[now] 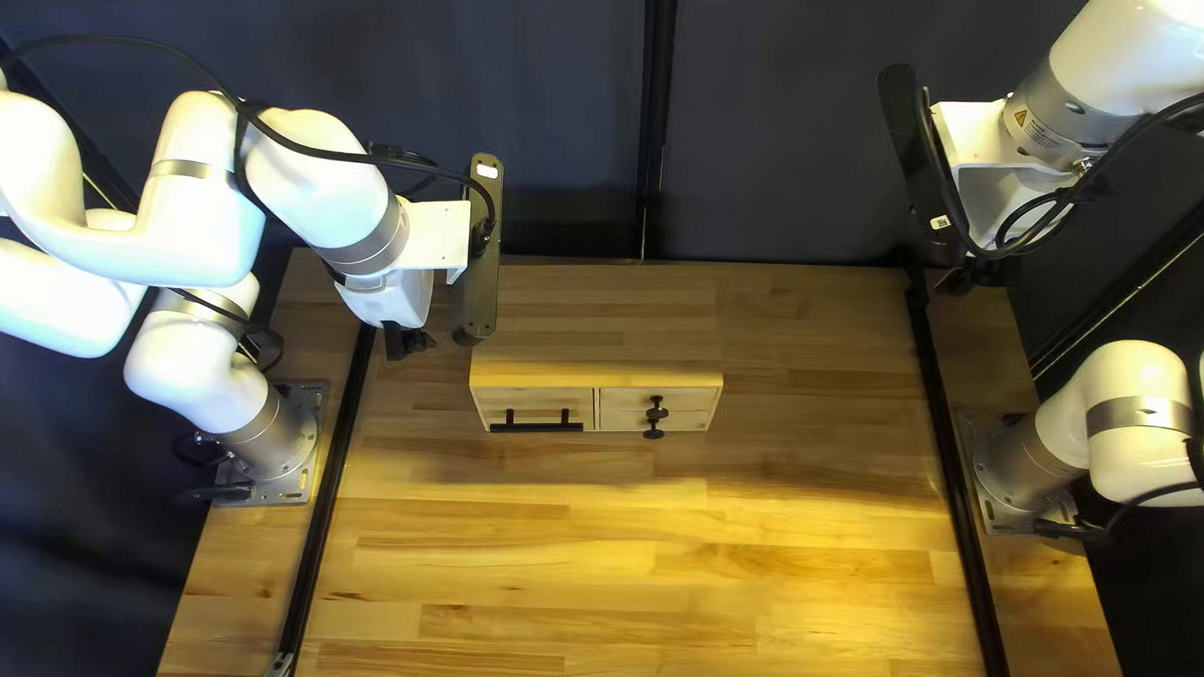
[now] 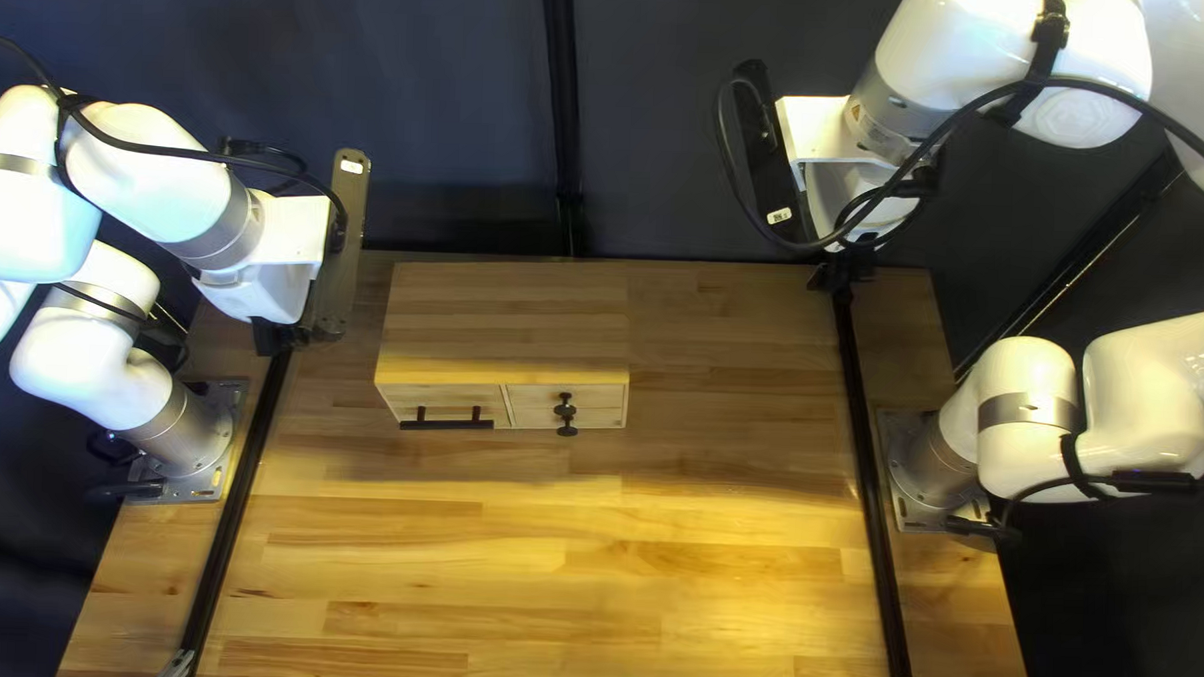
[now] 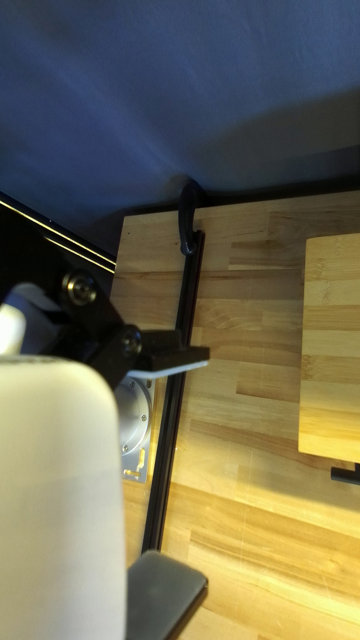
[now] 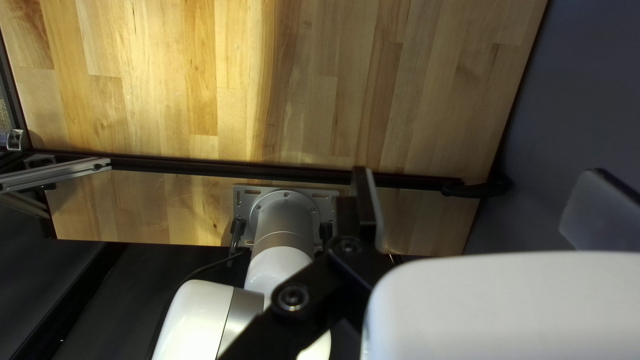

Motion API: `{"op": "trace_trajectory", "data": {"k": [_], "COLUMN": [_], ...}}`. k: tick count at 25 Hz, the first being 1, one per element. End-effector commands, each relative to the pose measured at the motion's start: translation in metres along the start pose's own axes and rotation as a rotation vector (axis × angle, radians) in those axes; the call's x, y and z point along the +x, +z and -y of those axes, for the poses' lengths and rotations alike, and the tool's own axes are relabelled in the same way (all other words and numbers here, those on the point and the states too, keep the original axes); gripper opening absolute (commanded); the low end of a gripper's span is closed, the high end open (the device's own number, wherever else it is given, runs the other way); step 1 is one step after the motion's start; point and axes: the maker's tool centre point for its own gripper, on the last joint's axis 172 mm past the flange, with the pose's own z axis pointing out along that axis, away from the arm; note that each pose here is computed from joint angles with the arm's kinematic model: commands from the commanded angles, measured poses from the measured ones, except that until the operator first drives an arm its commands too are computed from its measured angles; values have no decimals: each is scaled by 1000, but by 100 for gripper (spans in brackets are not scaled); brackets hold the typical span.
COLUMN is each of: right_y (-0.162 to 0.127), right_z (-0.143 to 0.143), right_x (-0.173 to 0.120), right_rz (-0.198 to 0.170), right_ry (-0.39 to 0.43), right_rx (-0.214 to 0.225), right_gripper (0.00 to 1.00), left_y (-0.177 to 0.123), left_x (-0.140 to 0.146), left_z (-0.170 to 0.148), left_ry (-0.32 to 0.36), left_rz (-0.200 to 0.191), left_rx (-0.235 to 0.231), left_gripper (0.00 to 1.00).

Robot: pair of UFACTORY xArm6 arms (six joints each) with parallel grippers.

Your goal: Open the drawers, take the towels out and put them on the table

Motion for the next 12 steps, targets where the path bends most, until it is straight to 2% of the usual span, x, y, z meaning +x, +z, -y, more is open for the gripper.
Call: {"op": "trace_trajectory", "data": {"k": [1, 6, 7, 12], "right_y": [0, 0, 0, 0], "right_z": [0, 0, 0, 0], "right_x": [0, 0, 0, 0], "right_rz": [0, 0, 0, 0], "right_ry": [0, 0, 0, 0], "right_rx": [0, 0, 0, 0], "right_gripper": [100, 100, 100, 100], "left_y": [0, 0, 1, -12], "left_x": [0, 0, -2, -1], "left_z": [0, 0, -4, -26], "left_ry": [0, 0, 1, 173], "left_rz": [0, 0, 1, -24], "left_rx": [0, 0, -17, 51], "left_gripper": [100, 100, 100, 100]}}
